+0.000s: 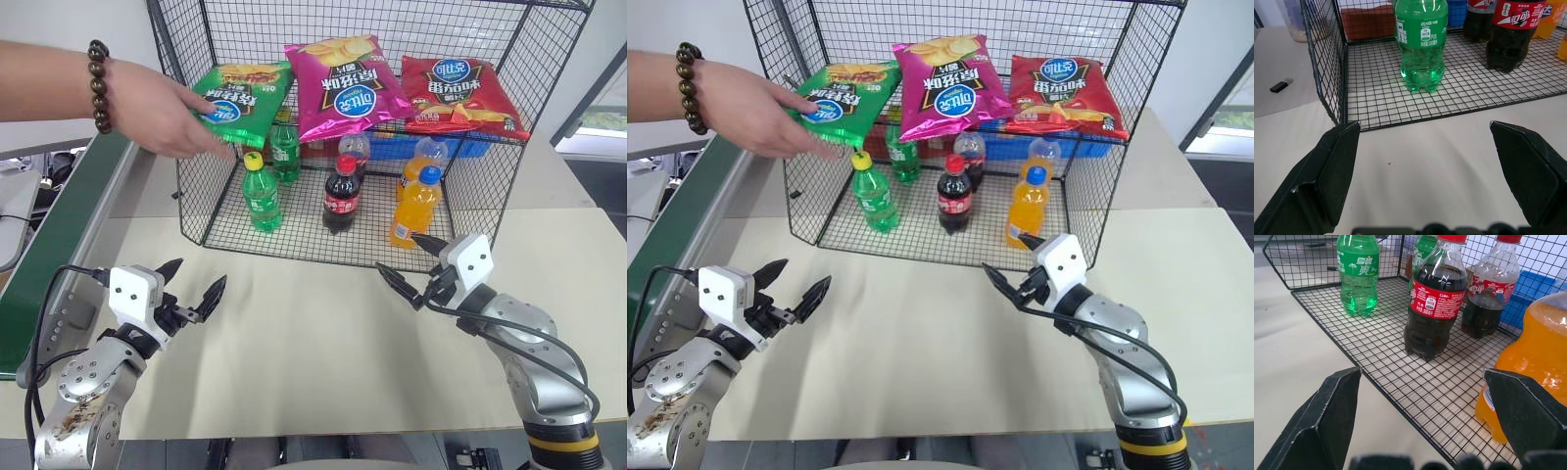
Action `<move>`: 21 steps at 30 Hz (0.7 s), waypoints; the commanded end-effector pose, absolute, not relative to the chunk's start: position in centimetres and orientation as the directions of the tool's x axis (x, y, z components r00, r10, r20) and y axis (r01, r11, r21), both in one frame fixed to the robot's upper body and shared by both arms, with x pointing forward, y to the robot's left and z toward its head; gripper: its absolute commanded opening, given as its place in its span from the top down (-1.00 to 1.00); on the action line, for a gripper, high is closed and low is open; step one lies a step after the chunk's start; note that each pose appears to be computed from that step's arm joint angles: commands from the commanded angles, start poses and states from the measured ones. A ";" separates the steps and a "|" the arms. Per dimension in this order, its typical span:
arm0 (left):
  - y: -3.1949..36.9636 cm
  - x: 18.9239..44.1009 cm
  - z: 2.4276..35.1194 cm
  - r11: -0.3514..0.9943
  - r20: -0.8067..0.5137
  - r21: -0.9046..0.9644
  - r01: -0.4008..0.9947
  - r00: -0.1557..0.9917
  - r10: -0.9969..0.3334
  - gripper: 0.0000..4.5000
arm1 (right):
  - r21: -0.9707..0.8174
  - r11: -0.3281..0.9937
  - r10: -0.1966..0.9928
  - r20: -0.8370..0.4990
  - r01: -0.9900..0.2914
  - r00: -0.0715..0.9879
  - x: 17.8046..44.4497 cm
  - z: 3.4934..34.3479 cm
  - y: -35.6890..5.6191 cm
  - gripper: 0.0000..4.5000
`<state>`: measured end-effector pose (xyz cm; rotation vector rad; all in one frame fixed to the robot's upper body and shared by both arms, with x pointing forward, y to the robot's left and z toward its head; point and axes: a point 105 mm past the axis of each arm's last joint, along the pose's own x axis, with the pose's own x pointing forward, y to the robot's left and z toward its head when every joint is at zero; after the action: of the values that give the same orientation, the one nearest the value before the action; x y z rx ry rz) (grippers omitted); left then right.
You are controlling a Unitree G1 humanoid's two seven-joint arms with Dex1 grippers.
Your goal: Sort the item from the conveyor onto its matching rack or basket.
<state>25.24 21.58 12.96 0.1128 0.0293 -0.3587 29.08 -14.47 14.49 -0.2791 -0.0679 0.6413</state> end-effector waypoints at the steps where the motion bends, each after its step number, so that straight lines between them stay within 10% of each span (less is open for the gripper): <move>1: 21.6 25.4 13.9 0.924 -0.021 0.130 0.360 0.933 -0.360 -1.00 | -0.299 0.762 0.606 0.016 -0.574 0.795 28.8 15.4 -14.1 -0.96; 21: 22.1 24.9 14.0 0.932 -0.025 0.145 0.332 0.943 -0.332 -1.00 | -0.296 0.756 0.616 0.023 -0.583 0.787 29.1 15.4 -13.6 -0.96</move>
<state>25.06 21.90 12.74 0.1189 0.0416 -0.3493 29.05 -13.65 14.12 -0.2687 -0.0634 0.6624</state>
